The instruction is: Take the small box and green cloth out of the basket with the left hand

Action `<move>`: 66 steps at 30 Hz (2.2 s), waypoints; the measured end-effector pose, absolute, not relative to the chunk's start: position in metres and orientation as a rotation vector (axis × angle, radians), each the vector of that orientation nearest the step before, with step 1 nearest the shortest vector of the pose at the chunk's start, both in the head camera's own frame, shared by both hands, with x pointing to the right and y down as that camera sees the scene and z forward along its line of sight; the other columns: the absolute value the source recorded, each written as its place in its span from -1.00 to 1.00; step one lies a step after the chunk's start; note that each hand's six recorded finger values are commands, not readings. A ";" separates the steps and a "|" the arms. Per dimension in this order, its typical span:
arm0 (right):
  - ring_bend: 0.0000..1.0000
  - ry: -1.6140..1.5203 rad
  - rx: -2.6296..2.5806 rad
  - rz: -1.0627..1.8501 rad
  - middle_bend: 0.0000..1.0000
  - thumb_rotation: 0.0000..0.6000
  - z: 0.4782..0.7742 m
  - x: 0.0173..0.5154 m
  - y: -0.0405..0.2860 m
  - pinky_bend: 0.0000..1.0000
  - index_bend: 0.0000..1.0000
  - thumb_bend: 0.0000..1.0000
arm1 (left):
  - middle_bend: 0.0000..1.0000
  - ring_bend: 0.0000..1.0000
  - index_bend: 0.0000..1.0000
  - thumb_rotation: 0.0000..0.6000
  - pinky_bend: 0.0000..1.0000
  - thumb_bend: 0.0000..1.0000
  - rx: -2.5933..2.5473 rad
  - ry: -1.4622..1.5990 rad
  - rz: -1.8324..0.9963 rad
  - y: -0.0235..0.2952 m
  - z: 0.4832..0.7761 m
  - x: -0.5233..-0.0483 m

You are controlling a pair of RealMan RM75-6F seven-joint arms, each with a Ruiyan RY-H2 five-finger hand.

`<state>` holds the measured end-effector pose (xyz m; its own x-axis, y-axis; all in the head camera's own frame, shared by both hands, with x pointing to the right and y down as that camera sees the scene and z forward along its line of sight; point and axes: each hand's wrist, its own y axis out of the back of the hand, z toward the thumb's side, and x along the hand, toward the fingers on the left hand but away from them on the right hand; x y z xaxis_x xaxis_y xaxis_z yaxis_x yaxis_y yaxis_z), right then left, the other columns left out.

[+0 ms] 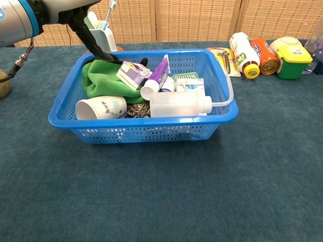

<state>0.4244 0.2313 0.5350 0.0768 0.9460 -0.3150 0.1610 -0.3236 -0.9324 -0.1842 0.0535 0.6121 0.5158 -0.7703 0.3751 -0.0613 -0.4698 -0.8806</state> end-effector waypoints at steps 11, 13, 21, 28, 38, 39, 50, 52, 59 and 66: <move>-1.00 -1.121 -1.615 1.328 -1.00 1.00 0.539 0.425 0.230 -1.00 -1.00 -1.00 | -1.00 -1.00 -1.00 1.00 -1.00 -1.00 -1.881 0.670 -1.038 0.055 0.643 -0.175; -1.00 -1.124 -1.614 1.331 -1.00 1.00 0.539 0.426 0.229 -1.00 -1.00 -1.00 | -1.00 -1.00 -1.00 1.00 -1.00 -1.00 -1.879 0.661 -1.034 0.055 0.649 -0.173; -1.00 -1.131 -1.620 1.334 -1.00 1.00 0.539 0.427 0.228 -1.00 -1.00 -1.00 | -1.00 -1.00 -1.00 1.00 -1.00 -1.00 -1.775 0.576 -1.040 0.059 0.667 -0.170; -1.00 -1.141 -1.619 1.335 -1.00 1.00 0.538 0.429 0.227 -1.00 -1.00 -1.00 | -1.00 -1.00 -1.00 1.00 -1.00 -1.00 -1.697 0.521 -1.055 0.062 0.678 -0.173; -1.00 -1.146 -1.624 1.332 -1.00 1.00 0.538 0.430 0.227 -1.00 -1.00 -1.00 | -1.00 -1.00 -1.00 1.00 -1.00 -1.00 -1.628 0.485 -1.060 0.064 0.689 -0.171; -1.00 -1.146 -1.625 1.332 -1.00 1.00 0.538 0.430 0.227 -1.00 -1.00 -1.00 | -1.00 -1.00 -1.00 1.00 -1.00 -1.00 -1.625 0.488 -1.053 0.064 0.689 -0.170; -1.00 -1.153 -1.631 1.329 -1.00 1.00 0.537 0.430 0.226 -1.00 -1.00 -1.00 | -1.00 -1.00 -1.00 1.00 -1.00 -1.00 -1.614 0.462 -1.050 0.065 0.694 -0.154; -1.00 -1.156 -1.631 1.327 -1.00 1.00 0.537 0.431 0.226 -1.00 -1.00 -1.00 | -1.00 -1.00 -1.00 1.00 -1.00 -1.00 -1.612 0.457 -1.055 0.066 0.696 -0.153; -1.00 -1.165 -1.638 1.322 -1.00 1.00 0.536 0.432 0.226 -1.00 -1.00 -1.00 | -0.93 -0.95 -0.88 1.00 -0.80 -0.88 -1.578 0.457 -1.078 0.065 0.700 -0.151; -1.00 -1.173 -1.642 1.319 -1.00 1.00 0.535 0.433 0.225 -1.00 -1.00 -1.00 | -0.25 -0.36 -0.09 1.00 -0.27 -0.48 -1.558 0.491 -1.045 0.067 0.698 -0.146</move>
<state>0.4325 0.2251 0.5345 0.0651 0.9434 -0.3252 0.2127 -0.3315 -0.9192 -0.1456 0.0674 0.6981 0.5180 -0.7794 0.3526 0.2257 -0.2731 -0.9351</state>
